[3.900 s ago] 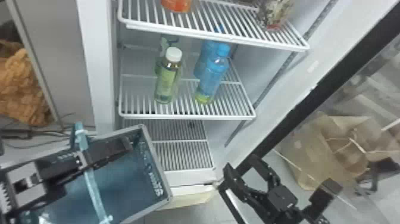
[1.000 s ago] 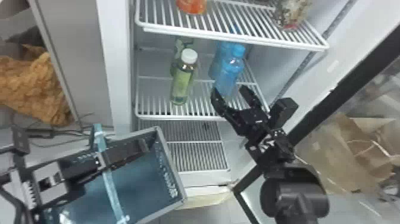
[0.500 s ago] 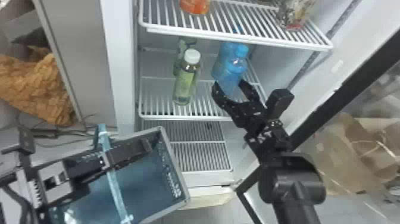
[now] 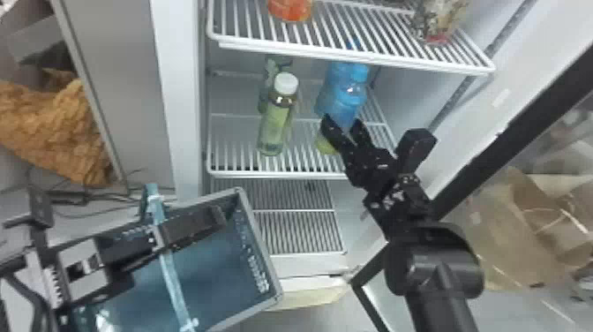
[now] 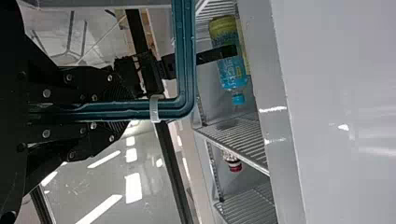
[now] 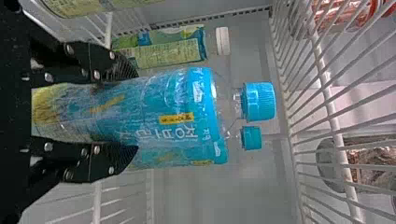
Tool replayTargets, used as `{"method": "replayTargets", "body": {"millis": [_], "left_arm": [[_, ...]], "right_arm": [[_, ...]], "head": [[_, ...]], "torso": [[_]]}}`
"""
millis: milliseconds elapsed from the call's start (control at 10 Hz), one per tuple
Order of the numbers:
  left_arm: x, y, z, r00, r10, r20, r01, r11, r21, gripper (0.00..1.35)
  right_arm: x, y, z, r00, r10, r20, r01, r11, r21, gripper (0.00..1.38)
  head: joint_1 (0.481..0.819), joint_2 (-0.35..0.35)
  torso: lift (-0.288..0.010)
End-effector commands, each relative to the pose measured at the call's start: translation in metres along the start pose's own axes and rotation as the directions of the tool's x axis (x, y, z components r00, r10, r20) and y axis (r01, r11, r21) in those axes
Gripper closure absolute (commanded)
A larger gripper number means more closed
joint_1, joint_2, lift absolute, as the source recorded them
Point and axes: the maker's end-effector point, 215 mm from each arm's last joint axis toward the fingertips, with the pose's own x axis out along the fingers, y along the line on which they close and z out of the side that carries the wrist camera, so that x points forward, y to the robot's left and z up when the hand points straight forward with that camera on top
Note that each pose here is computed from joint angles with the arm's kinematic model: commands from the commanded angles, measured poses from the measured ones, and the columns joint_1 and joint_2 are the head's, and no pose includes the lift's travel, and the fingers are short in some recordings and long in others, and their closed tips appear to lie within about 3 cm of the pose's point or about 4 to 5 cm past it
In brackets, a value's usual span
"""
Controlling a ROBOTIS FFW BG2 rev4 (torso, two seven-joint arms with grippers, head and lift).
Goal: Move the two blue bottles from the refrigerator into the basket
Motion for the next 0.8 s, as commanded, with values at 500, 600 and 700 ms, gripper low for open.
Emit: {"method": "replayTargets", "body": {"millis": [500, 600, 700], "left_arm": [[-0.001, 0.001, -0.001, 1.000, 0.002, -0.003, -0.002, 1.000, -0.002, 1.19], [-0.001, 0.000, -0.001, 1.000, 0.002, -0.004, -0.002, 1.000, -0.002, 1.19], [-0.001, 0.001, -0.003, 1.000, 0.003, -0.006, -0.003, 1.000, -0.004, 1.19]], "right_arm": [[-0.042, -0.004, 0.015, 1.000, -0.025, -0.014, 0.025, 1.000, -0.003, 1.28], [-0.051, 0.000, 0.014, 0.999, -0.021, -0.025, 0.021, 1.000, 0.007, 1.28], [-0.064, 0.000, 0.014, 0.999, -0.023, -0.040, 0.024, 1.000, 0.010, 1.28]], "head": [[0.695, -0.285], [0.695, -0.292], [0.695, -0.295]], "torso": [[-0.216], [-0.216], [-0.216]]}}
